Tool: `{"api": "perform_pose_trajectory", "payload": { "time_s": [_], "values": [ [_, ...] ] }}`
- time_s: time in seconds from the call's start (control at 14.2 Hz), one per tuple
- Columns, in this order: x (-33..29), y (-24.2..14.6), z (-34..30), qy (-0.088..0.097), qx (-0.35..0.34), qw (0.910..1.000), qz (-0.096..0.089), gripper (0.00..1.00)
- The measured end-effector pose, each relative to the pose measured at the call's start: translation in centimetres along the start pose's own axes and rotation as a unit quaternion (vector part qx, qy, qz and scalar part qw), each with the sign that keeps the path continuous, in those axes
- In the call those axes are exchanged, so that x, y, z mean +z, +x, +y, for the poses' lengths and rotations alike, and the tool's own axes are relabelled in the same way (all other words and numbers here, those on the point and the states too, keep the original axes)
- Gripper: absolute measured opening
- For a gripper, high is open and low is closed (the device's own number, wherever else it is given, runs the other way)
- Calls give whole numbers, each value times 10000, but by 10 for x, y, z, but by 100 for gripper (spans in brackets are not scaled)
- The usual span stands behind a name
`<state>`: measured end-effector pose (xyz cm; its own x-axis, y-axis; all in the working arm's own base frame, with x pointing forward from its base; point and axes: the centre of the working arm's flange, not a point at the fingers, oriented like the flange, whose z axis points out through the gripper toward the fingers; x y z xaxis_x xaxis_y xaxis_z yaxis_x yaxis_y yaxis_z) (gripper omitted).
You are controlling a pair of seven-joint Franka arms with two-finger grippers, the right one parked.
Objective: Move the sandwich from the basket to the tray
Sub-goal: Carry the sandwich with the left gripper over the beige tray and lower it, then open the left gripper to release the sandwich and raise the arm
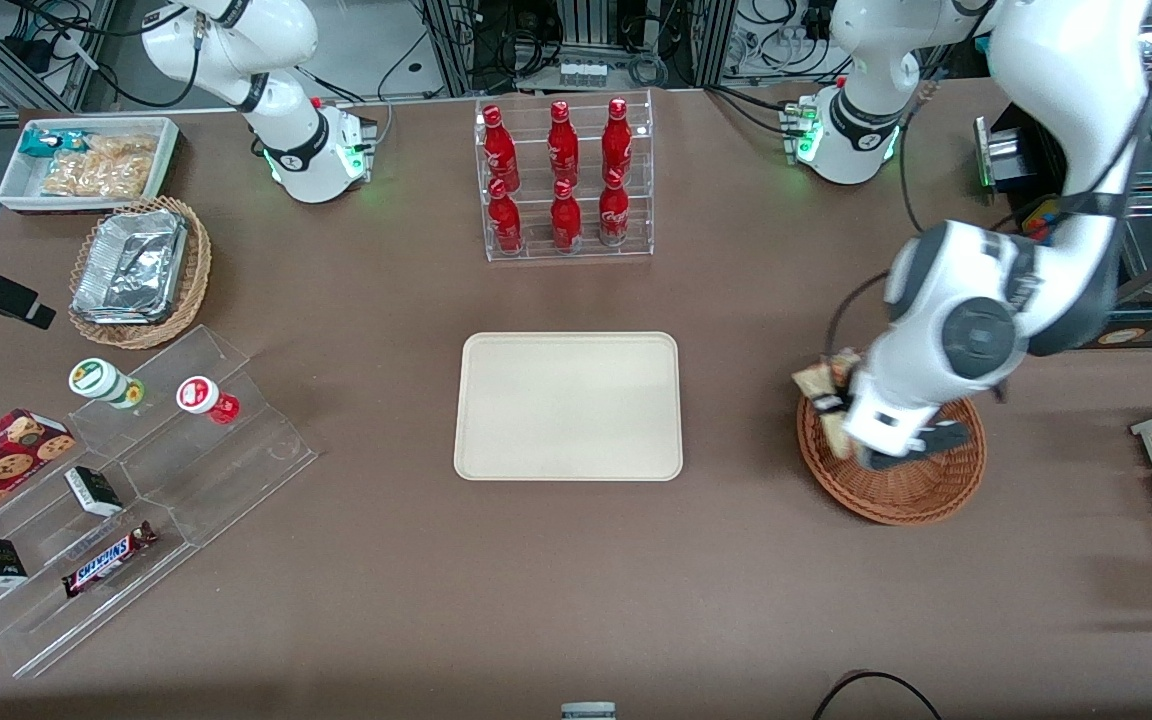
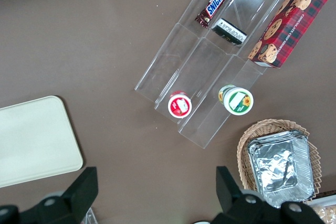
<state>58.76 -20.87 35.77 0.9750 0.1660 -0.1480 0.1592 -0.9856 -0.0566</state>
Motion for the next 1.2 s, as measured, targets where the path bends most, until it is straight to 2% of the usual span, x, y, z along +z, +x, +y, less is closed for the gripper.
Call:
{"api": "perform_pose_trajectory", "payload": {
  "time_s": [0.14,0.35,0.64,0.92,1.06,1.2],
  "values": [
    [18,-35,69,-70,955,9954,7,15],
    [45,-78,149,-237,1655,9859,10,15],
    [67,-95,230,-545,1492,9873,-59,15],
    [99,-99,278,-607,1305,9896,-36,15],
    [120,-99,288,-570,1221,9909,-50,16],
    [134,-96,294,-611,1054,9926,-17,22]
  ]
}}
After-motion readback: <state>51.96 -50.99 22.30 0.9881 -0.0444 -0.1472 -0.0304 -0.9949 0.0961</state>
